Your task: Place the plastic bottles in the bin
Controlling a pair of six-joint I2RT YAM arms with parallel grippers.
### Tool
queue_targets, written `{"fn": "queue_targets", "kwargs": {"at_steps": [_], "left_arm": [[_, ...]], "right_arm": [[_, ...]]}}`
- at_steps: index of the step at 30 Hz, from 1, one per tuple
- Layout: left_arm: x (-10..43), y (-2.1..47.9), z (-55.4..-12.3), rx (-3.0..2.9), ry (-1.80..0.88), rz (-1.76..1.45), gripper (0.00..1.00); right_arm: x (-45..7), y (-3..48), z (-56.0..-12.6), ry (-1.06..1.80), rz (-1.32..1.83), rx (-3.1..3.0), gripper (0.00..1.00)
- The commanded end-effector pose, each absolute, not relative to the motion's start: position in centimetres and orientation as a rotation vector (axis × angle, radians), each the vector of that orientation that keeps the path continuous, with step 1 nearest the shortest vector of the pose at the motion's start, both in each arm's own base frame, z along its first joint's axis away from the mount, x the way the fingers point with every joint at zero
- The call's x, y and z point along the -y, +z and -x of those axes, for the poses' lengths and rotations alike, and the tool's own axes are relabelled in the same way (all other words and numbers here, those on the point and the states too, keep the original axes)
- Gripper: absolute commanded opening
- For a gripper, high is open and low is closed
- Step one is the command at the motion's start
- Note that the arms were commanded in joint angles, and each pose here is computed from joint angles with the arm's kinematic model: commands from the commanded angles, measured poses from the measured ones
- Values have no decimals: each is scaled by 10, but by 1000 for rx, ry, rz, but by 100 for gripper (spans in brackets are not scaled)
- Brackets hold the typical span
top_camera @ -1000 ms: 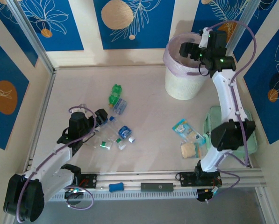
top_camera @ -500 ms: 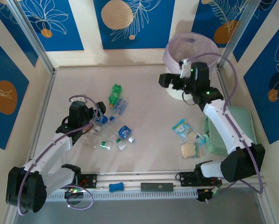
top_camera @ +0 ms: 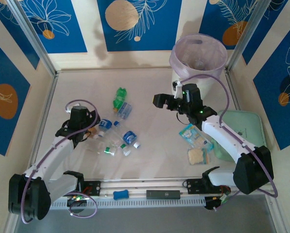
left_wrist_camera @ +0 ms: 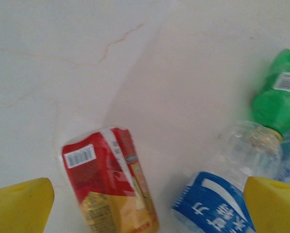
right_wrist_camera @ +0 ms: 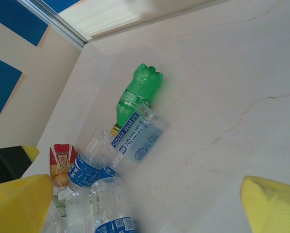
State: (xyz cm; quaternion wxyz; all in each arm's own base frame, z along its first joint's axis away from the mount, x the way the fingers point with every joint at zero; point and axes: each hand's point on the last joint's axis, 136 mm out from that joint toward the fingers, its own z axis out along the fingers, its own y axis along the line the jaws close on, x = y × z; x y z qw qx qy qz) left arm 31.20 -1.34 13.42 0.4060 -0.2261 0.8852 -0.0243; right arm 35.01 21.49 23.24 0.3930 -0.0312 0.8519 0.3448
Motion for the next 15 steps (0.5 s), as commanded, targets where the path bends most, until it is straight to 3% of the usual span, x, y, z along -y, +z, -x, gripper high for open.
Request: {"fn": "queue_targets", "kwargs": {"at_steps": [1,15], "left_arm": [[-5,120,-307,-2248,20,642,100],[-9,61,-331,-2366,-11,738,97]], "right_arm": [[-222,244,-355,890,84,-2126,99],[-220,252,-350,866,81,-2118,99]]}}
